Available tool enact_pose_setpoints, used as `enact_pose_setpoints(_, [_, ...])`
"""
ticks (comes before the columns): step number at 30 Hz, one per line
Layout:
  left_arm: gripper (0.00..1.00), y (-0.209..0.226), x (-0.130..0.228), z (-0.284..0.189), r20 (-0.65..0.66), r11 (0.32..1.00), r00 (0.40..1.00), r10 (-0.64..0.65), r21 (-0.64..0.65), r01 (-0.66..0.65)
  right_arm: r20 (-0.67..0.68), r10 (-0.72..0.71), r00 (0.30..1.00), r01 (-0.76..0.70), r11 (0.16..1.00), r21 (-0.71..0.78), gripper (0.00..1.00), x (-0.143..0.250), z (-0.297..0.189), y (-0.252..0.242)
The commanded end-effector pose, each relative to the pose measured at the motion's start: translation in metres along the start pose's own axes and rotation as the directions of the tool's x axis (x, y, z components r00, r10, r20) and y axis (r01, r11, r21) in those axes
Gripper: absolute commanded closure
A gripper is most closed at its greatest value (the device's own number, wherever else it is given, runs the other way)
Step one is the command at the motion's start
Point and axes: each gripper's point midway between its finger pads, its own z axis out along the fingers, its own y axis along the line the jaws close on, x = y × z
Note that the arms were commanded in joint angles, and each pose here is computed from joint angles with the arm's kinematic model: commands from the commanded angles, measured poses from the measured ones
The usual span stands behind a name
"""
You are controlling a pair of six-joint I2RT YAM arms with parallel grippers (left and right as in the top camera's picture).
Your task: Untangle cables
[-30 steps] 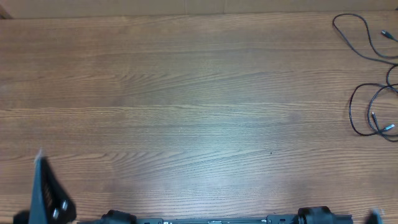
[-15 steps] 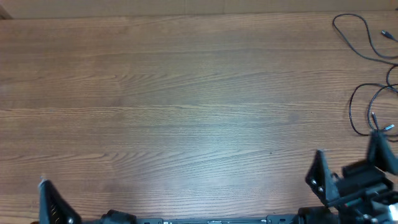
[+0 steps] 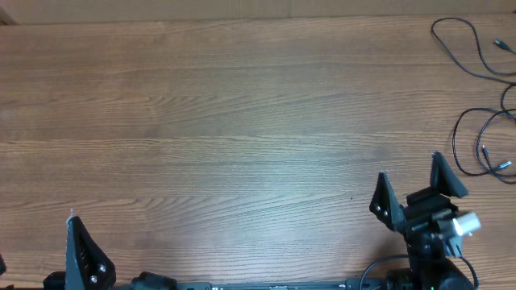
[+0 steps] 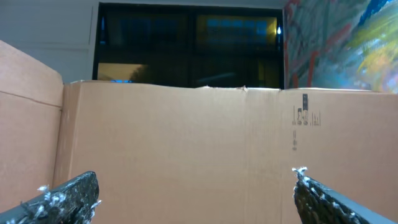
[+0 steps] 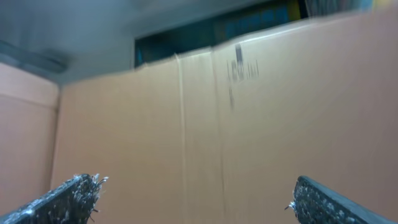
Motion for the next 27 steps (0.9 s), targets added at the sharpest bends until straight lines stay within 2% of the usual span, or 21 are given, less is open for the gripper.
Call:
enact_pose_setpoints(1, [0.00, 0.002, -0.002, -0.003, 0.013, 1.000, 1.000, 0.020, -0.006, -0.020, -0.084, 0.029, 0.996, -0.025, 0.998, 0.057, 0.00, 0.024, -0.002, -0.012])
enact_pose_setpoints(5, [0.00, 0.002, -0.002, -0.003, 0.013, 1.000, 1.000, 0.020, -0.006, -0.020, -0.276, 0.076, 0.958, -0.046, 0.992, 0.114, 0.00, 0.072, -0.012, -0.022])
enact_pose_setpoints(8, [0.00, 0.002, -0.002, -0.004, 0.014, 1.000, 1.000, 0.019, -0.006, -0.019, -0.436, 0.123, 0.892, -0.054, 0.984, 0.167, 0.00, 0.114, -0.030, -0.029])
enact_pose_setpoints(11, [0.00, 0.002, -0.003, -0.004, 0.014, 1.000, 1.000, 0.019, -0.006, -0.019, -0.537, 0.150, 0.830, -0.047, 0.979, 0.201, 0.00, 0.140, -0.046, -0.033])
enact_pose_setpoints(27, [0.00, 0.005, -0.010, -0.014, 0.042, 1.000, 0.999, 0.012, -0.009, -0.012, -0.548, 0.155, 0.822, -0.047, 0.978, 0.205, 0.00, 0.143, -0.047, -0.033])
